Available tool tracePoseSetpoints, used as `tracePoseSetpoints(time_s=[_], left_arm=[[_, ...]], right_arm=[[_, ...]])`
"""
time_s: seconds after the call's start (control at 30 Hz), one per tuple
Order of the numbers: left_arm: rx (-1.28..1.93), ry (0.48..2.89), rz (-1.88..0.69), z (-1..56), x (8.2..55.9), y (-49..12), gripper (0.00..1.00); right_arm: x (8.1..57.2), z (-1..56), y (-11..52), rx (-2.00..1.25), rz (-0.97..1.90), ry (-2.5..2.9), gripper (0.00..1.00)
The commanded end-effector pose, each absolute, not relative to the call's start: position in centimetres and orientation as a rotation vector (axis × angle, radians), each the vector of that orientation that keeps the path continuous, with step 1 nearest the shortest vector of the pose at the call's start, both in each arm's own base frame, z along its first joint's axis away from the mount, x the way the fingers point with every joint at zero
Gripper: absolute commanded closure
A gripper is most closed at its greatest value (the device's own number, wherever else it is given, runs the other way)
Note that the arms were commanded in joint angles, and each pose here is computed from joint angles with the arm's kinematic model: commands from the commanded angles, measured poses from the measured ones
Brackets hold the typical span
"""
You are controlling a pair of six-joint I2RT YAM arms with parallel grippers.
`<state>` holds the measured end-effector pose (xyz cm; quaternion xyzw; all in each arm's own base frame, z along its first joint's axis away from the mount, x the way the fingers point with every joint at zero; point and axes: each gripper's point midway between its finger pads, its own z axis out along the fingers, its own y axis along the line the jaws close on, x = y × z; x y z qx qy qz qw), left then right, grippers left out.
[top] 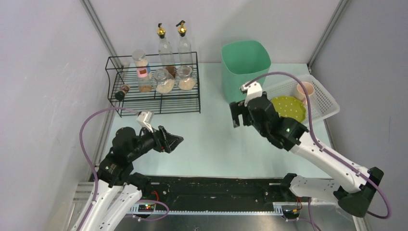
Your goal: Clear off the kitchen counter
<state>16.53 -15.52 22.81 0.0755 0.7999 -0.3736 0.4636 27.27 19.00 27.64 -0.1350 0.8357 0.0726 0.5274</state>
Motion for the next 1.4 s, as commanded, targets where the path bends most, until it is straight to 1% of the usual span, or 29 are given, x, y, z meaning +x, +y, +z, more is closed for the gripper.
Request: tracePoseSetpoints(time_s=[0.0,0.13,0.27,0.37,0.57,0.63,0.7,0.83,1.03,1.37], left_arm=[[0.18,1.981,-0.884,22.2,17.2,-15.4,0.13],[0.179,1.991,-0.877,22.1,17.4,-15.4,0.12],[0.172,1.98,-0.869,22.3,17.4,-15.2,0.11],[0.171,1.959,-0.863,22.6,17.3,-15.0,0.1],[0.203,1.917,-0.883,23.7,16.7,-15.1,0.08],[0.229,1.884,-0.885,24.4,16.4,-15.1,0.03],[0.265,1.849,-0.886,25.3,15.9,-15.1,0.01],[0.301,1.768,-0.876,26.8,15.0,-14.7,0.0],[0.286,1.686,-0.825,28.0,14.7,-13.6,0.0],[0.235,1.646,-0.808,28.2,14.7,-12.8,0.0]], right_arm=[[24.9,28.7,20.5,-0.451,0.253,1.877,0.02],[22.2,29.4,20.8,-0.485,0.372,1.812,0.01],[20.5,30.2,19.1,-0.478,0.41,1.757,0.01],[20.4,29.3,18.0,-0.461,0.377,1.752,0.01],[19.9,30.0,16.9,-0.367,0.392,1.74,0.01],[19.6,30.2,16.2,-0.337,0.388,1.734,0.01],[19.1,30.8,15.1,-0.303,0.391,1.715,0.01],[18.3,31.1,12.8,-0.264,0.379,1.702,0.01],[17.7,29.9,10.3,-0.225,0.326,1.737,0.01],[17.9,28.8,10.9,-0.213,0.338,1.734,0.0]])
